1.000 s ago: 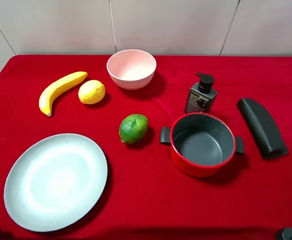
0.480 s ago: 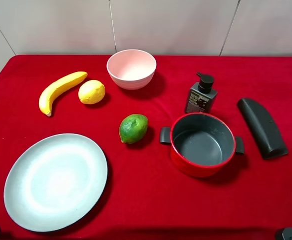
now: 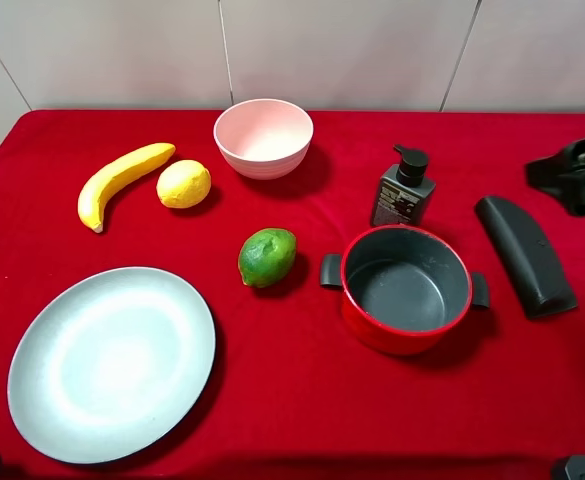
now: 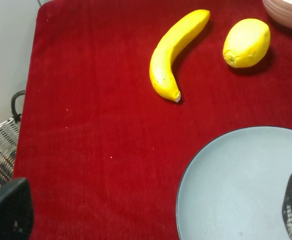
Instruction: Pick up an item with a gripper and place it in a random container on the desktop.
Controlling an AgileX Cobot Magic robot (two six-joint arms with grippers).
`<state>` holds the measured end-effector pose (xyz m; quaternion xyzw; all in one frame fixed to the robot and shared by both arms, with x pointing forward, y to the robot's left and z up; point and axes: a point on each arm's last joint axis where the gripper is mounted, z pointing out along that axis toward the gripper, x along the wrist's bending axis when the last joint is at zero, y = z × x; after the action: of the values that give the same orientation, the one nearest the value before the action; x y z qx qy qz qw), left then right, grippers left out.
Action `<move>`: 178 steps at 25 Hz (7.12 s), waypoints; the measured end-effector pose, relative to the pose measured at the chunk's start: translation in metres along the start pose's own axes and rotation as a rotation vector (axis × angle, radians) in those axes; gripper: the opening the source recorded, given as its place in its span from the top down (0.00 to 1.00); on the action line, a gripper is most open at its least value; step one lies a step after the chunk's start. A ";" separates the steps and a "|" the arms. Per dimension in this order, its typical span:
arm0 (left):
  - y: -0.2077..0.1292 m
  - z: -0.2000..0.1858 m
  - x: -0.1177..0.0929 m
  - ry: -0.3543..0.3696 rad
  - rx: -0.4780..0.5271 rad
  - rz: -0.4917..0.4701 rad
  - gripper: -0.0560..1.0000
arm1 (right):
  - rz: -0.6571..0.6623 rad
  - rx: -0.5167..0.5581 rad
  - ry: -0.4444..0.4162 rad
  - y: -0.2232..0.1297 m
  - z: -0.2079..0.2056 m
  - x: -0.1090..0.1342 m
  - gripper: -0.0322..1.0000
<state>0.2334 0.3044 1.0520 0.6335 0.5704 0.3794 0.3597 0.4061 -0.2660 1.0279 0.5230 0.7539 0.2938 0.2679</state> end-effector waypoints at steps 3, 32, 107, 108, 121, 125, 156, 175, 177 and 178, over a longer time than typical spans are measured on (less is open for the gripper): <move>0.000 0.000 0.000 0.000 0.000 0.000 0.01 | -0.026 0.017 0.031 0.010 0.009 0.005 0.30; 0.000 0.000 0.000 0.000 0.000 0.000 0.01 | -0.204 0.130 0.226 0.083 0.101 0.072 0.30; 0.000 0.000 0.000 0.000 0.000 0.000 0.01 | -0.317 0.343 0.219 0.037 0.184 0.086 0.66; 0.000 0.000 0.000 0.000 0.000 0.000 0.01 | -0.317 0.343 0.219 0.037 0.184 0.086 0.66; 0.000 0.000 0.000 0.000 0.000 0.000 0.01 | -0.317 0.345 0.219 0.042 0.184 0.086 0.66; 0.000 0.000 0.000 0.000 0.000 0.000 0.01 | -0.317 0.343 0.219 0.048 0.185 0.086 0.66; 0.000 0.000 0.000 0.000 0.000 0.000 0.01 | -0.449 0.308 0.284 0.130 0.126 0.129 0.66; 0.000 0.000 0.000 0.000 0.000 0.000 0.01 | -0.754 0.247 0.471 0.099 0.075 0.239 0.66; 0.000 0.000 0.000 0.000 0.000 0.000 0.01 | -0.776 0.220 0.493 0.096 0.069 0.250 0.66; 0.000 0.000 0.000 0.000 0.000 0.000 0.01 | -0.783 0.206 0.502 0.095 0.067 0.254 0.66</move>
<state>0.2334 0.3044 1.0520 0.6335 0.5704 0.3794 0.3597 0.4355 0.0120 1.0264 0.1364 0.9609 0.2117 0.1149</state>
